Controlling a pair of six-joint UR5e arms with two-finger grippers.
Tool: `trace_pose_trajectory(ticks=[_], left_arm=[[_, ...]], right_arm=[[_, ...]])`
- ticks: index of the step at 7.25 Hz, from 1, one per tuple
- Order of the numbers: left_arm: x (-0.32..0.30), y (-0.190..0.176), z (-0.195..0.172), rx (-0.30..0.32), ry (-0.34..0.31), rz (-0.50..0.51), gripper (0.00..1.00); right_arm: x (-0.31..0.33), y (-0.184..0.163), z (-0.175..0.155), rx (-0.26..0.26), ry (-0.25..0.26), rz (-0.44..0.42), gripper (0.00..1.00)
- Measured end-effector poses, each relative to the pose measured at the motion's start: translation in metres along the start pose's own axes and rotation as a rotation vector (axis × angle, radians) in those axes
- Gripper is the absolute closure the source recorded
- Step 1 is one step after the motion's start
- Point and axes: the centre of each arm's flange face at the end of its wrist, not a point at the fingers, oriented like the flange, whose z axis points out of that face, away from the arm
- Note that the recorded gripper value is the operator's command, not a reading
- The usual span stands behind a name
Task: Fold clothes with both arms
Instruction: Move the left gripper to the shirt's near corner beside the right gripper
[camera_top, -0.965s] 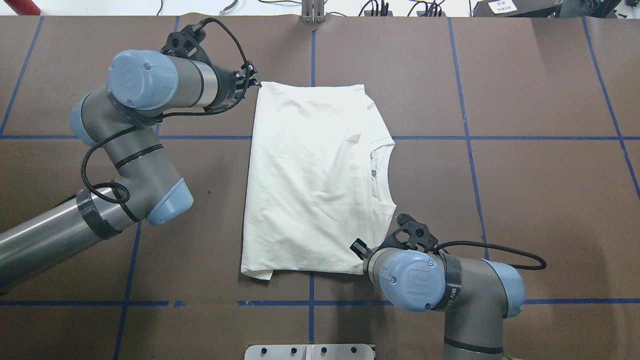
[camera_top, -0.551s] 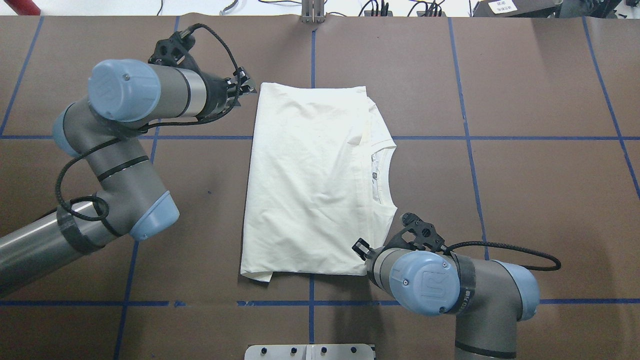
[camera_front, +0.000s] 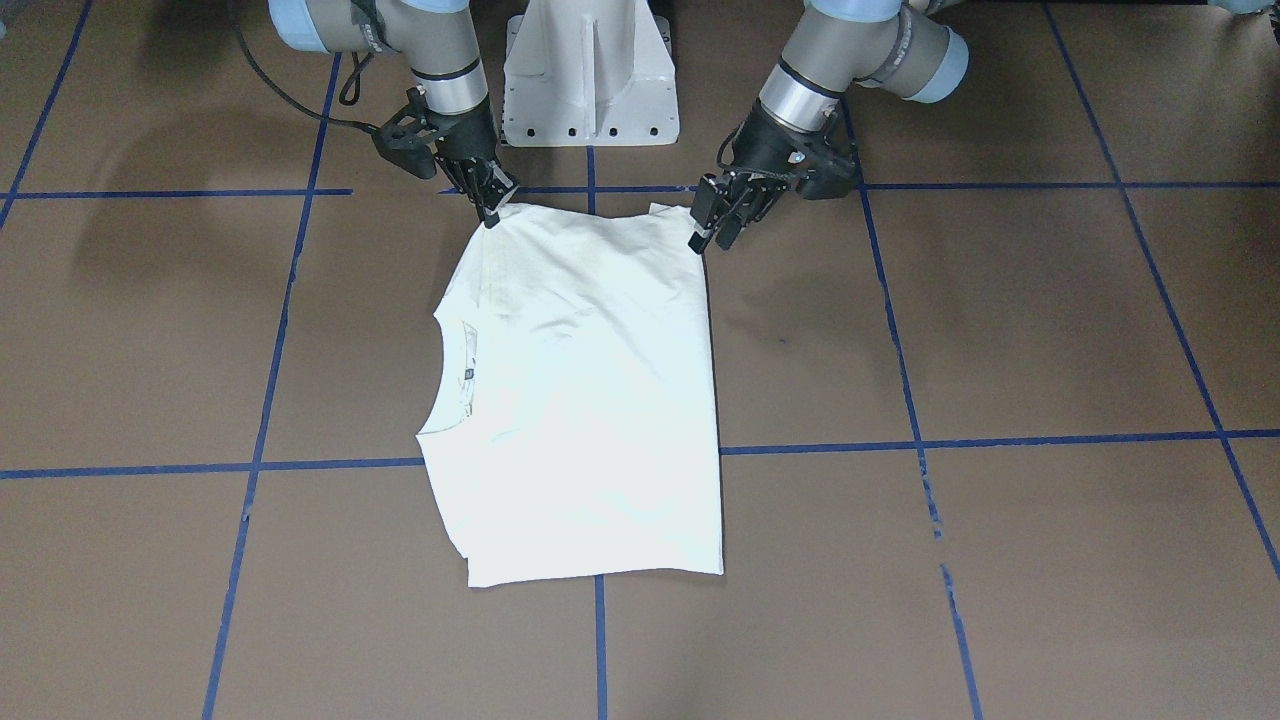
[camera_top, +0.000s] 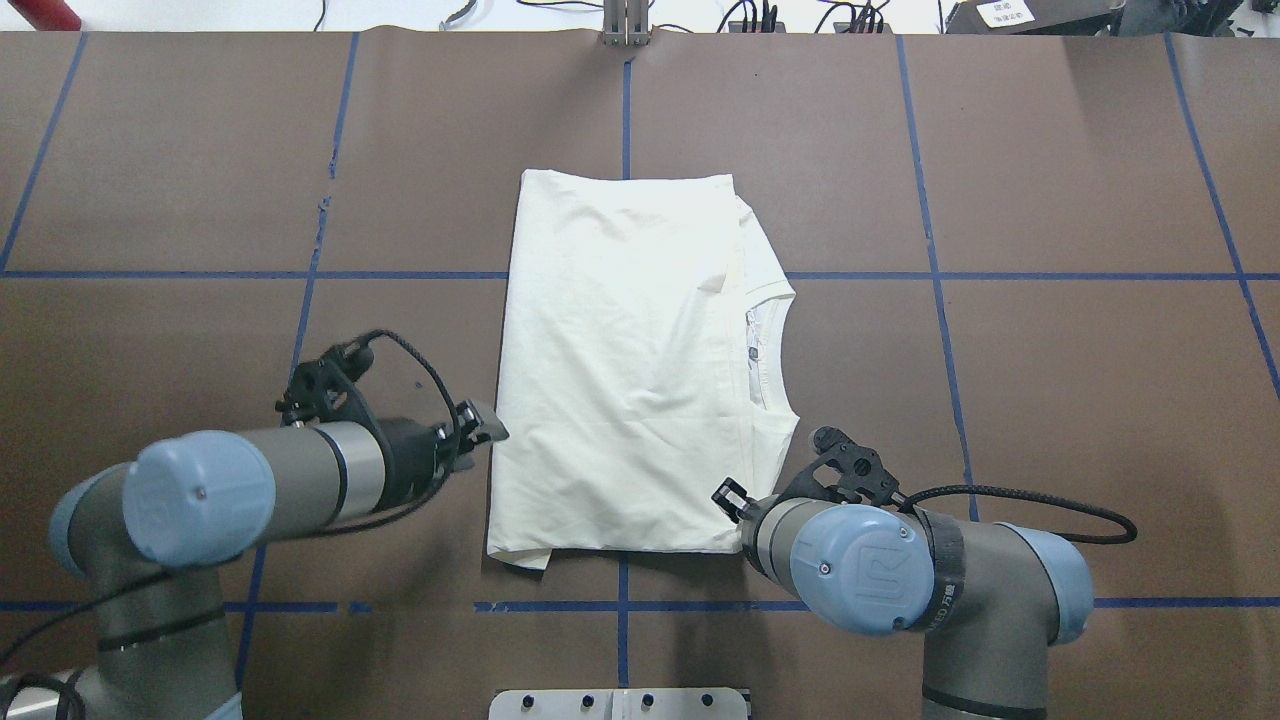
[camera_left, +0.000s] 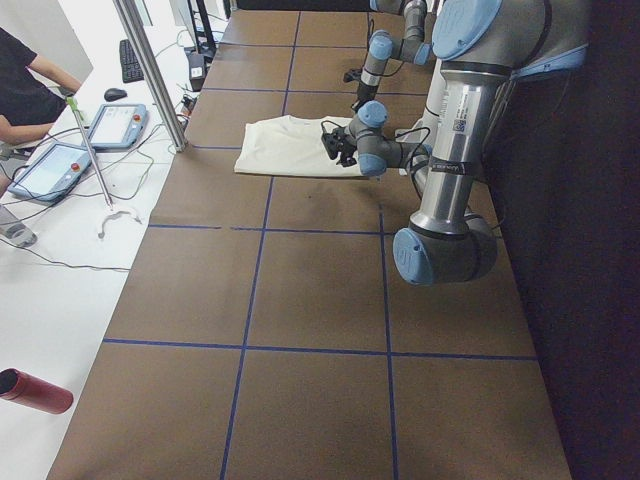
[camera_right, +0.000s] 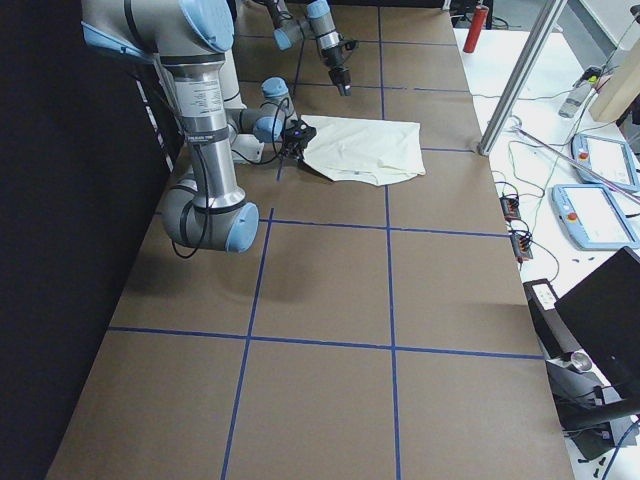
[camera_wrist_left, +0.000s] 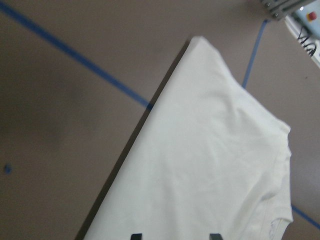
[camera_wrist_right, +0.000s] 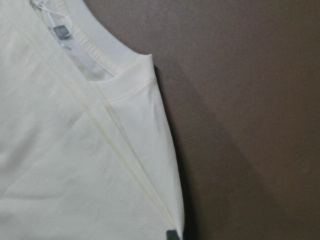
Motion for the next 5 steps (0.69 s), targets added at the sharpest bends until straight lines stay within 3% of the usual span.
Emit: trace_pose_trajectory(ticks=[2,4,5], left_arm=[[-0.028,0.05,0.019,-0.024,-0.053,-0.008,0.44],[-0.04,0.062,0.032,-0.021,-0.085,-0.001,0.48],[-0.041,0.062,0.034,-0.019,-0.089,-0.001,0.64]], right_arm=[[0.0,0.001,0.0,-0.001,0.001,-0.001,1.0],[0.001,0.002,0.0,-0.002,0.001,-0.002,1.0],[0.0,0.002,0.0,-0.003,0.0,-0.002,1.0]])
